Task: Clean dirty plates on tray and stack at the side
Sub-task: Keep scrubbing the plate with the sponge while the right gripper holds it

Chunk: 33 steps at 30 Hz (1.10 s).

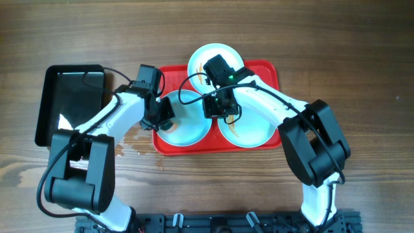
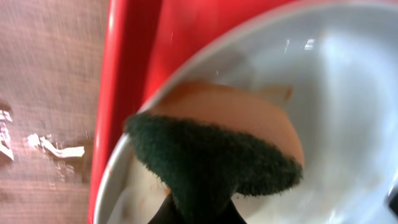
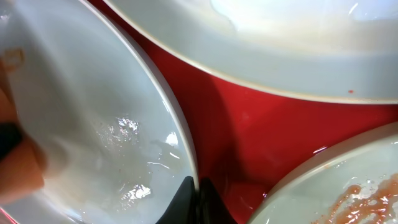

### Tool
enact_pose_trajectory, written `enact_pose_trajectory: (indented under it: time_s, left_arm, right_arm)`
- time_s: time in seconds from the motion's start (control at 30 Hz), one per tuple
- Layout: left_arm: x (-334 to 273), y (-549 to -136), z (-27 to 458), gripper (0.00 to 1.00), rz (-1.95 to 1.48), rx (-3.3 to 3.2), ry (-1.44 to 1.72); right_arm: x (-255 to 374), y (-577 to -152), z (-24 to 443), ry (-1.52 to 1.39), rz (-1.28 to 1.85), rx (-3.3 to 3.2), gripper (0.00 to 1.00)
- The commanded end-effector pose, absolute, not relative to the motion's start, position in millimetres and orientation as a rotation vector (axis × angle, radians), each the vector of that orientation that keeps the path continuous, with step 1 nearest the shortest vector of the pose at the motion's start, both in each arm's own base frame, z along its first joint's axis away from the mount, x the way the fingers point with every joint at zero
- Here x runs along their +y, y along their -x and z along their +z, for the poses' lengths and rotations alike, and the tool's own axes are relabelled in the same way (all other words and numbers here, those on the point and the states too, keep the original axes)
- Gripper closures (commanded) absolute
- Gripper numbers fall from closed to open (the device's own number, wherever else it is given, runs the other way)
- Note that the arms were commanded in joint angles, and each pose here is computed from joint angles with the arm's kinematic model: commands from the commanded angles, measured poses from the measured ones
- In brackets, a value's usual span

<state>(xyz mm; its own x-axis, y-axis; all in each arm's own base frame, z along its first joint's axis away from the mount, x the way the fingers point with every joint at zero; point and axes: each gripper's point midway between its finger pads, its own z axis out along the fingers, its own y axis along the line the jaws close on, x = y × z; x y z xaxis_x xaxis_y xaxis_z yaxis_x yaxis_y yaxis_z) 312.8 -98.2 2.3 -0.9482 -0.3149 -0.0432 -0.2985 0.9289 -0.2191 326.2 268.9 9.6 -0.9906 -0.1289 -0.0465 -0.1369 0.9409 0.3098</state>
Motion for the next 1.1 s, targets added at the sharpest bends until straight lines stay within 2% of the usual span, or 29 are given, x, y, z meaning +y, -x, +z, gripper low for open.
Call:
enact_pose_trajectory:
  time_s: [0.0, 0.3, 1.07]
  left_arm:
    - [-100.8, -286.0, -4.4, 0.96, -0.360, 3.105, 0.524]
    - [-103.4, -299.3, 38.0, 0.96, -0.423, 2.969, 0.467]
    - [-142.0, -336.4, 22.7, 0.96, -0.561, 2.862, 0.236]
  right_arm:
    - [270.8, -321.7, 0.3, 0.201, 0.512, 3.099, 0.96]
    - [271.2, -322.2, 0.4, 0.200, 0.514, 3.097, 0.96]
    - [273.3, -324.1, 1.1, 0.203, 0.528, 3.087, 0.96]
